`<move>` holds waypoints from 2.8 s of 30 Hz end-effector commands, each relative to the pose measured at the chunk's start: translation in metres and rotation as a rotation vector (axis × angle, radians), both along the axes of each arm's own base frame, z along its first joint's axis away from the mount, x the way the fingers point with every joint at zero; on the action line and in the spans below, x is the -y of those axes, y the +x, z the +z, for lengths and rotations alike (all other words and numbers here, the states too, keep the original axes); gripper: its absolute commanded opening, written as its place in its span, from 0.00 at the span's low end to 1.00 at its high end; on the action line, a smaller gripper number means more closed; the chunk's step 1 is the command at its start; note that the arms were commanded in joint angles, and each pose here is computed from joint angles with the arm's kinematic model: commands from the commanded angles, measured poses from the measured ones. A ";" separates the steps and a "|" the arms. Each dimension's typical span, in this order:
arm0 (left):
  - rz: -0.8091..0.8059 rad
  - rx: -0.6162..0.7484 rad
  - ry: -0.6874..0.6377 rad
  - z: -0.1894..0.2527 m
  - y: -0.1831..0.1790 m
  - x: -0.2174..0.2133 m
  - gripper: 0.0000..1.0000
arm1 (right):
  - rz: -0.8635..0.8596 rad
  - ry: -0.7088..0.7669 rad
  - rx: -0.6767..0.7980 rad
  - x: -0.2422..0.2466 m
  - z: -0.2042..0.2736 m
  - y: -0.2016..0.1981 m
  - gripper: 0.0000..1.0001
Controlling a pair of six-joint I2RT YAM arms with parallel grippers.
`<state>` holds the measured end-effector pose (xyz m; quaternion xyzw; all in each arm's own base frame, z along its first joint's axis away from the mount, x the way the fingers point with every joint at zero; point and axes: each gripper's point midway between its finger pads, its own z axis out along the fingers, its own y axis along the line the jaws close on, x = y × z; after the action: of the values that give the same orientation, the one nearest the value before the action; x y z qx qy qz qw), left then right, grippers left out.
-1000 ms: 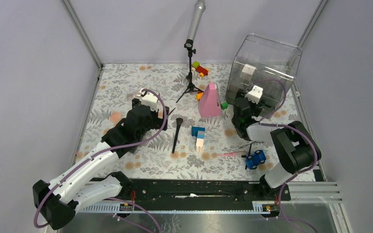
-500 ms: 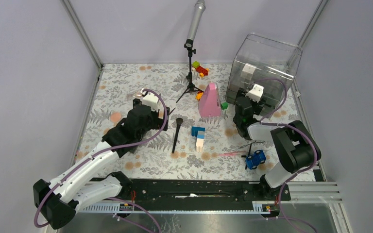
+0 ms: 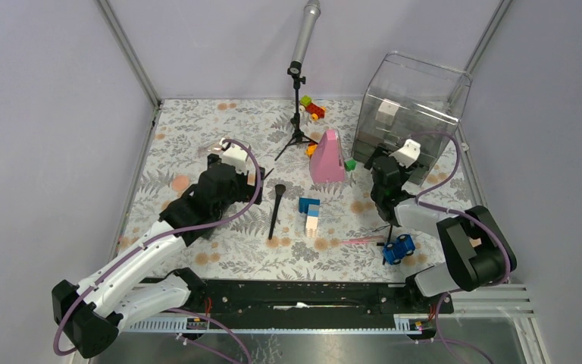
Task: Organize the makeup
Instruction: Close the drawer in the storage box, then open the drawer in the storage box.
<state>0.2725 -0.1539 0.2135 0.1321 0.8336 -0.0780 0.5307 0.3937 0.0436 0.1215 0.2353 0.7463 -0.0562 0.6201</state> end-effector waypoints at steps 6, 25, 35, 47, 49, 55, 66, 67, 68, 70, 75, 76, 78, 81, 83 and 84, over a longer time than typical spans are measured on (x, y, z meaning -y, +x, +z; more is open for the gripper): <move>-0.006 0.027 -0.031 0.006 0.005 0.004 0.98 | -0.079 -0.019 -0.025 0.009 -0.020 0.008 0.82; -0.008 0.026 -0.031 0.006 0.004 0.005 0.98 | -0.152 -0.059 0.199 0.017 0.006 0.034 0.83; -0.012 0.024 -0.031 0.006 0.004 0.005 0.98 | -0.100 -0.025 0.212 0.015 0.013 0.020 0.81; -0.017 0.023 -0.034 0.007 0.004 0.006 0.98 | -0.040 0.553 0.212 -0.010 -0.013 -0.042 0.76; -0.021 0.023 -0.036 0.007 0.004 0.007 0.98 | -0.072 0.637 0.237 -0.006 -0.013 -0.051 0.76; -0.028 0.017 -0.036 0.006 0.003 0.008 0.98 | -0.179 0.692 0.303 0.013 -0.006 -0.064 0.78; -0.017 0.022 -0.027 0.006 0.004 0.005 0.99 | -0.218 0.817 0.276 0.014 -0.032 -0.056 0.76; -0.016 0.023 -0.027 0.006 0.004 0.005 0.99 | -0.201 0.818 0.282 0.014 -0.031 -0.053 0.76; -0.016 0.022 -0.026 0.005 0.004 0.005 0.99 | -0.179 0.827 0.291 0.013 -0.029 -0.050 0.76; -0.016 0.023 -0.024 0.006 0.004 0.005 0.99 | -0.155 0.846 0.286 0.014 -0.032 -0.047 0.76; -0.010 0.022 -0.019 0.005 0.005 0.004 0.99 | -0.140 0.905 0.280 0.024 -0.039 -0.044 0.75; -0.009 0.022 -0.018 0.005 0.005 0.003 0.99 | -0.130 0.916 0.279 0.024 -0.040 -0.042 0.75; -0.010 0.023 -0.019 0.005 0.005 0.003 0.99 | -0.101 0.935 0.293 0.023 -0.037 -0.038 0.75; -0.009 0.023 -0.019 0.005 0.005 0.003 0.99 | -0.062 0.977 0.318 0.022 -0.033 -0.031 0.74; -0.008 0.021 -0.017 0.004 0.005 0.003 0.99 | -0.046 1.005 0.336 0.022 -0.033 -0.028 0.72; -0.007 0.020 -0.016 0.003 0.005 0.003 0.99 | -0.039 1.017 0.349 0.023 -0.033 -0.026 0.71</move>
<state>0.2721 -0.1563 0.2114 0.1370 0.8351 -0.0838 0.5262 0.3558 0.0133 0.0642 0.5421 0.5956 0.2702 0.5275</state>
